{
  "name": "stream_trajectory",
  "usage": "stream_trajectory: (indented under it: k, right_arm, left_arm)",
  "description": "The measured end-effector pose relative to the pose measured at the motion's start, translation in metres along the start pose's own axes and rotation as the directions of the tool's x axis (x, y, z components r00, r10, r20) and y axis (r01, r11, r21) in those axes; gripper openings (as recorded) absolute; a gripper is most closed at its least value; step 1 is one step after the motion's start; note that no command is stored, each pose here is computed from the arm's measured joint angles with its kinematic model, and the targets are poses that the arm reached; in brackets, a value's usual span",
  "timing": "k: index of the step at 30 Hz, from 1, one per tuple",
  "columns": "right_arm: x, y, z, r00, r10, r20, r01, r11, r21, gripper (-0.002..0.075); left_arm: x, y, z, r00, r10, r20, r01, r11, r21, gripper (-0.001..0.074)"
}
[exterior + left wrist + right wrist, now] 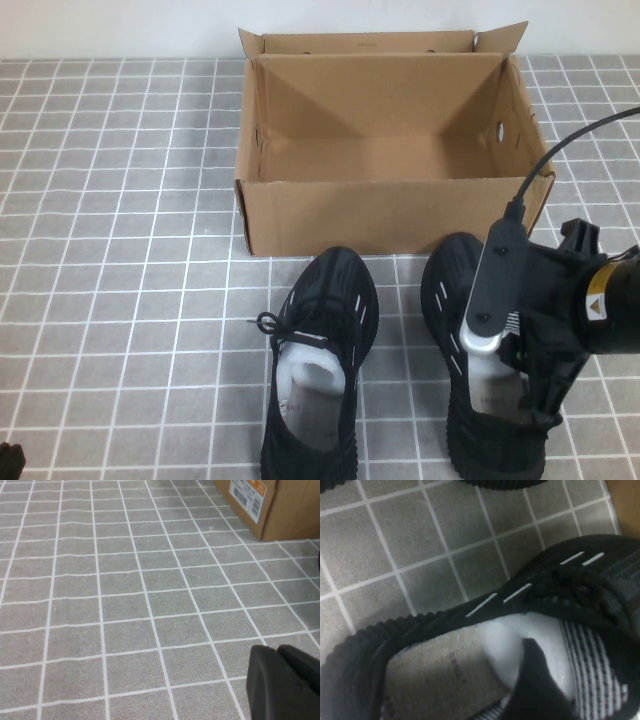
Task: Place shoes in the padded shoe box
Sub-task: Pick up the shoe from the table
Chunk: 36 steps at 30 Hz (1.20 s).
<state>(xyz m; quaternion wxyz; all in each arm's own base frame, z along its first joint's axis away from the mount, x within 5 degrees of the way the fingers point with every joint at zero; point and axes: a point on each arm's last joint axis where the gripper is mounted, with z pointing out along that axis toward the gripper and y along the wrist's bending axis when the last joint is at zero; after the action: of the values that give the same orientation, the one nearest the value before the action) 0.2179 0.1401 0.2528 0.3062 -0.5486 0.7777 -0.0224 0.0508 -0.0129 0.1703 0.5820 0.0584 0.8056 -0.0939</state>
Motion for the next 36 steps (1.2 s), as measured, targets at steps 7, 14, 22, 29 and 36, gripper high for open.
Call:
stream_trajectory:
  k: [7,14,22,29,36]
  right_arm:
    - [-0.01,-0.009,-0.022,1.0,-0.002,0.025,0.002,1.0,0.026,0.0375]
    - [-0.011,-0.011,-0.011,0.999,-0.031,0.008,0.03,0.999,0.032,0.0375]
    - [-0.008,-0.007,0.022,0.996,-0.044,-0.072,0.042,0.999,-0.03,0.037]
    - [-0.008,-0.007,0.026,0.994,-0.05,-0.097,0.046,0.998,-0.047,0.0071]
    - [-0.019,-0.016,0.013,0.992,-0.032,-0.126,0.025,0.998,-0.057,0.002]
  left_arm:
    - [0.0,0.0,0.0,1.0,0.0,0.0,0.0,1.0,0.0,-0.0004]
    - [0.0,0.0,0.0,1.0,0.0,0.0,0.0,1.0,0.0,-0.0004]
    - [0.0,0.0,0.0,1.0,0.0,0.0,0.0,1.0,0.0,-0.0004]
    - [0.0,0.0,0.0,1.0,0.0,0.0,0.0,1.0,0.0,-0.0004]
    - [0.0,0.0,0.0,1.0,0.0,0.0,0.0,1.0,0.0,-0.0004]
